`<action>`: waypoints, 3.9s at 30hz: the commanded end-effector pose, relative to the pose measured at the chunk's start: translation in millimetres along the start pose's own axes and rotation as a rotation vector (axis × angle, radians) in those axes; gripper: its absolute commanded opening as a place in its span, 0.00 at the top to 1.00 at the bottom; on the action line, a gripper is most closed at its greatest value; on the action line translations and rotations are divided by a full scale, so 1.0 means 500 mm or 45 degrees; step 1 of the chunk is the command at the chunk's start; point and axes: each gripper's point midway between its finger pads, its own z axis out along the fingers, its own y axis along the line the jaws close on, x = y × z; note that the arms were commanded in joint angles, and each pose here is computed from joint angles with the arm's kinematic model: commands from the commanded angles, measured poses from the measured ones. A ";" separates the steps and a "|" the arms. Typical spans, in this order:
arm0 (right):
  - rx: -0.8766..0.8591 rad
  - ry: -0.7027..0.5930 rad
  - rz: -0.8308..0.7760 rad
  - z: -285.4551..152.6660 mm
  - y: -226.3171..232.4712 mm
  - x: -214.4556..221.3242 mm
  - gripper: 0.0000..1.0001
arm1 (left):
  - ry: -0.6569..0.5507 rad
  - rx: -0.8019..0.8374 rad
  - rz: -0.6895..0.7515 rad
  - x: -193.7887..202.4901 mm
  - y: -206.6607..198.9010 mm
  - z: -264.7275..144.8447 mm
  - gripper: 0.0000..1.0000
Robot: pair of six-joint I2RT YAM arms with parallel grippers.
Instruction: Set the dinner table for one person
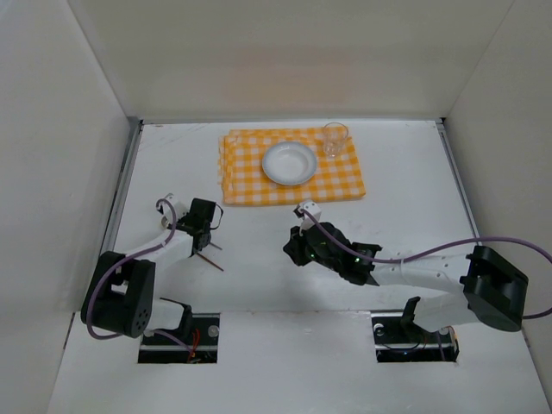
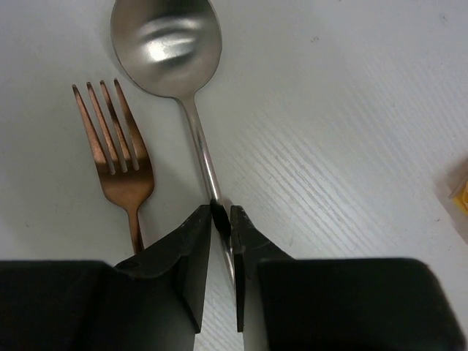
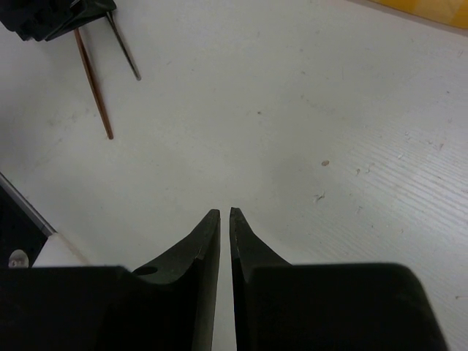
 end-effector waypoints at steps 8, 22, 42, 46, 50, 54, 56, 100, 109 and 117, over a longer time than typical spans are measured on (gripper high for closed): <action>-0.030 -0.120 0.024 -0.011 0.007 -0.054 0.84 | 0.021 0.044 0.034 0.007 -0.008 -0.012 0.99; -0.017 -0.117 0.028 -0.008 -0.002 -0.053 0.83 | -0.222 0.298 0.068 -0.135 -0.144 -0.120 1.00; 0.026 -0.158 0.059 -0.012 -0.025 -0.066 0.83 | -0.187 0.812 0.518 -0.156 -0.531 -0.107 1.00; 0.030 -0.152 0.055 -0.008 -0.026 -0.062 0.83 | -0.159 0.793 0.577 -0.143 -0.556 -0.061 1.00; 0.031 -0.146 0.051 -0.005 -0.026 -0.059 0.82 | -0.099 0.800 0.614 -0.111 -0.567 -0.029 1.00; 0.032 -0.143 0.050 -0.004 -0.026 -0.058 0.82 | -0.066 0.779 0.631 -0.089 -0.567 0.002 1.00; 0.036 -0.140 0.050 -0.002 -0.027 -0.057 0.82 | -0.048 0.777 0.641 -0.077 -0.568 0.012 1.00; -0.073 -0.062 -0.010 0.011 0.032 -0.031 0.90 | -0.179 0.246 0.170 -0.145 -0.141 -0.125 0.78; -0.146 0.050 -0.086 0.053 0.093 0.022 0.90 | -0.103 0.182 0.001 -0.073 0.026 -0.149 0.84; -0.136 0.054 -0.105 0.057 0.102 0.023 0.88 | 0.021 -0.002 -0.032 0.003 0.089 -0.114 0.73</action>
